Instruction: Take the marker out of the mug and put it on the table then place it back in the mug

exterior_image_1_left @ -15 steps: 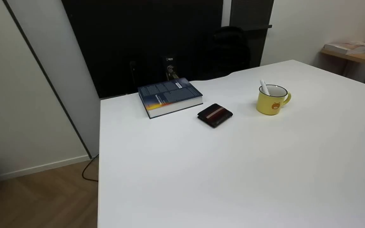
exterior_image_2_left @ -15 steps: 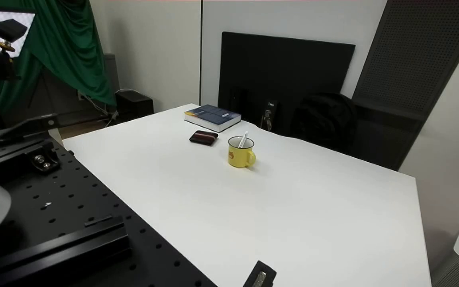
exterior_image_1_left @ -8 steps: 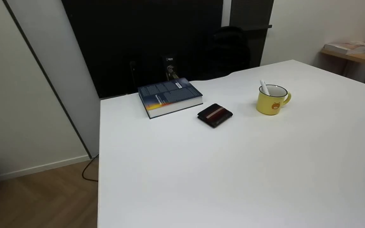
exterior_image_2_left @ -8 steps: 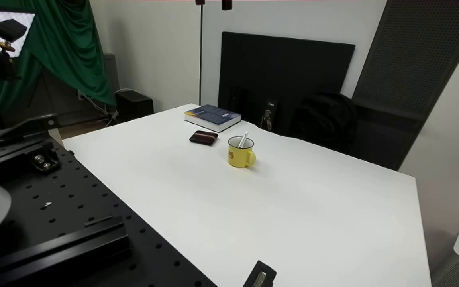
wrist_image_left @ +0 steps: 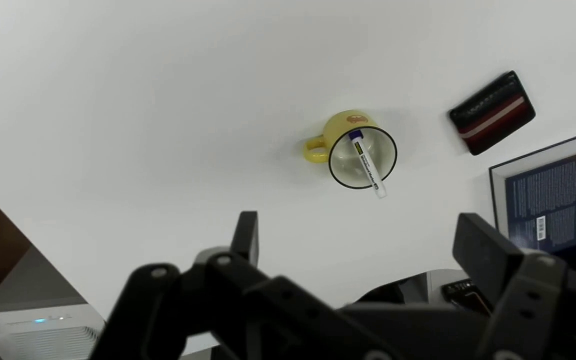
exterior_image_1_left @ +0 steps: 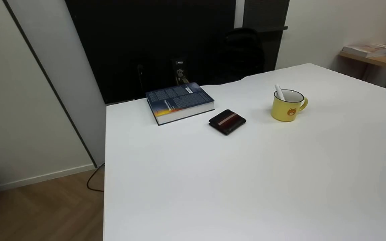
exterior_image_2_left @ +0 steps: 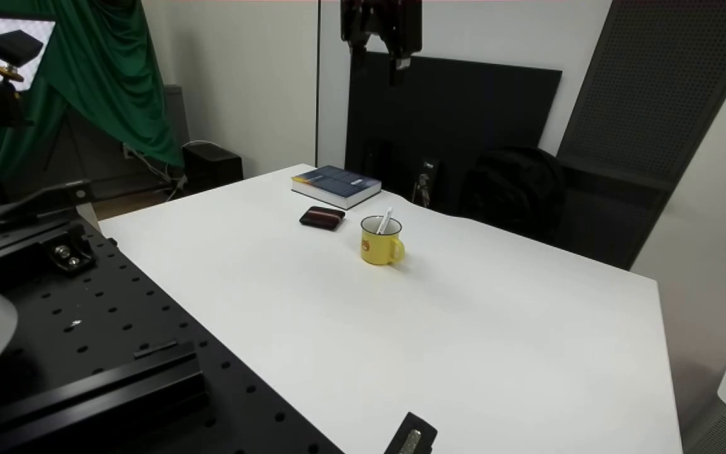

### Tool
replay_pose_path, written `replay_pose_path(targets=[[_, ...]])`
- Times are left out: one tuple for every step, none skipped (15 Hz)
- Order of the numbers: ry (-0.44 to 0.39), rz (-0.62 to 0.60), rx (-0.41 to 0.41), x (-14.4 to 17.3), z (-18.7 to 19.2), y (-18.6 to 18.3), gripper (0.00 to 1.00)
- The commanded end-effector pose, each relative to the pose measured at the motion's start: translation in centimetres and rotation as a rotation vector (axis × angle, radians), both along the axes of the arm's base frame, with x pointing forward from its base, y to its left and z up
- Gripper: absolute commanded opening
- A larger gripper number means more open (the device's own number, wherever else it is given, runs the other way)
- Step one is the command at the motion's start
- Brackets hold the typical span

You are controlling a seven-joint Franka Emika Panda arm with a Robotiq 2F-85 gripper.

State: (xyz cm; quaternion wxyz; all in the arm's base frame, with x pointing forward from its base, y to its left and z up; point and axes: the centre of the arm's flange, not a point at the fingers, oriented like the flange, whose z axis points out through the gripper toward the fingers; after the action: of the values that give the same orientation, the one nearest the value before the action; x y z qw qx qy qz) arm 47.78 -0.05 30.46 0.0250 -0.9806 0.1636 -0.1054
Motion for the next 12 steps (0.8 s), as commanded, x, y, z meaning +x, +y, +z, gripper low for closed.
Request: replay_pose_path(targets=[[0.082,-0.074,0.030,5.1,-5.0,-0.7,1.00],[0.108,-0.080,0.043,5.6,-5.9,-0.8,1.00],[0.145,-0.089,0.067,5.7,-6.4,-0.7,1.00],[0.093,-0.051,0.032,2.7,-4.3,-0.7,1.00],[0.118,-0.061,0.044,3.3,-5.2,-0.6,1.00],[0.129,-0.067,0.051,3.7,-5.8,-0.5,1.00],[0.135,-0.068,0.053,4.0,-6.2,-0.4,1.00],[0.137,-0.068,0.053,4.1,-6.4,-0.4,1.00],[0.138,-0.069,0.053,4.1,-6.4,-0.4,1.00],[0.138,-0.070,0.053,4.1,-6.4,-0.5,1.00],[0.139,-0.070,0.053,4.2,-6.4,-0.5,1.00],[0.144,-0.074,0.047,4.6,-6.7,-0.5,1.00]])
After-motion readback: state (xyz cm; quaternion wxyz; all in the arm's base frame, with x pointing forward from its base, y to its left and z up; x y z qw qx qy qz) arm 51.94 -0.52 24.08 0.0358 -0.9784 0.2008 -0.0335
